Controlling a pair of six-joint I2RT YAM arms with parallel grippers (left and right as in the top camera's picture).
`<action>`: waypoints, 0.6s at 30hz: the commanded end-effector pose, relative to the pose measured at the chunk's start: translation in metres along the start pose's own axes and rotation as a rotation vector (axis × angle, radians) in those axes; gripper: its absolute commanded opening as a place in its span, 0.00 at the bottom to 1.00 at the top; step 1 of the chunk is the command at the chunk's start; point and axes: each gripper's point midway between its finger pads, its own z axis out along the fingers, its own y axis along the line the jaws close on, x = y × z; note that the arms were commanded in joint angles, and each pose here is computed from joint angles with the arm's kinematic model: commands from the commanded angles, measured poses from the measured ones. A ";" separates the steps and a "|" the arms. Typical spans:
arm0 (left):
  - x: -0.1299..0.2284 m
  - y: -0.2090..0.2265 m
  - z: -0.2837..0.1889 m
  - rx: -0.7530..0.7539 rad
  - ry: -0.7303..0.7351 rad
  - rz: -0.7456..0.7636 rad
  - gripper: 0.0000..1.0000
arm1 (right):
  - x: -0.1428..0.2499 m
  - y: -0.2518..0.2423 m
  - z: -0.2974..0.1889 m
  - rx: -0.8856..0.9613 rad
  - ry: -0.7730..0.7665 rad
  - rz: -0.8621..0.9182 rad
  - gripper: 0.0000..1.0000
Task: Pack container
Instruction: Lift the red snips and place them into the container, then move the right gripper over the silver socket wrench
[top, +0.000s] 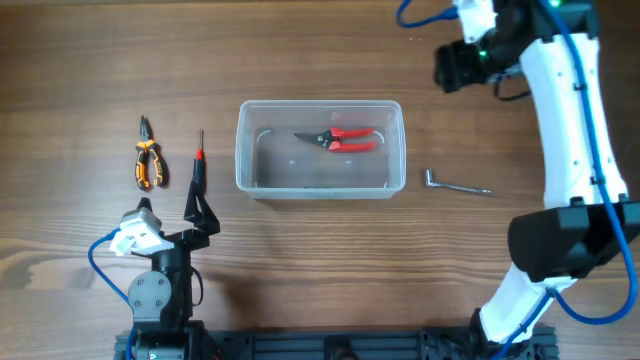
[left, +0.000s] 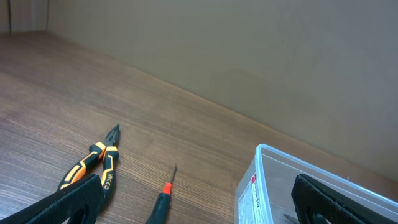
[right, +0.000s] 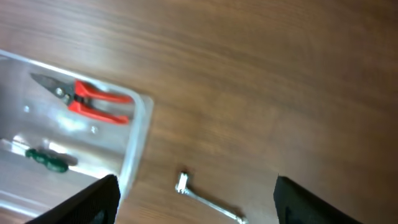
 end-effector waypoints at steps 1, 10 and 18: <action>0.000 0.000 0.000 -0.002 -0.003 -0.013 1.00 | 0.006 -0.009 -0.003 0.000 0.013 0.016 0.84; 0.000 0.000 0.000 -0.002 -0.003 -0.013 1.00 | 0.043 -0.007 0.042 -0.047 0.154 -0.116 0.92; 0.000 0.000 0.000 -0.002 -0.003 -0.013 1.00 | 0.060 0.052 0.025 -0.235 0.182 -0.132 1.00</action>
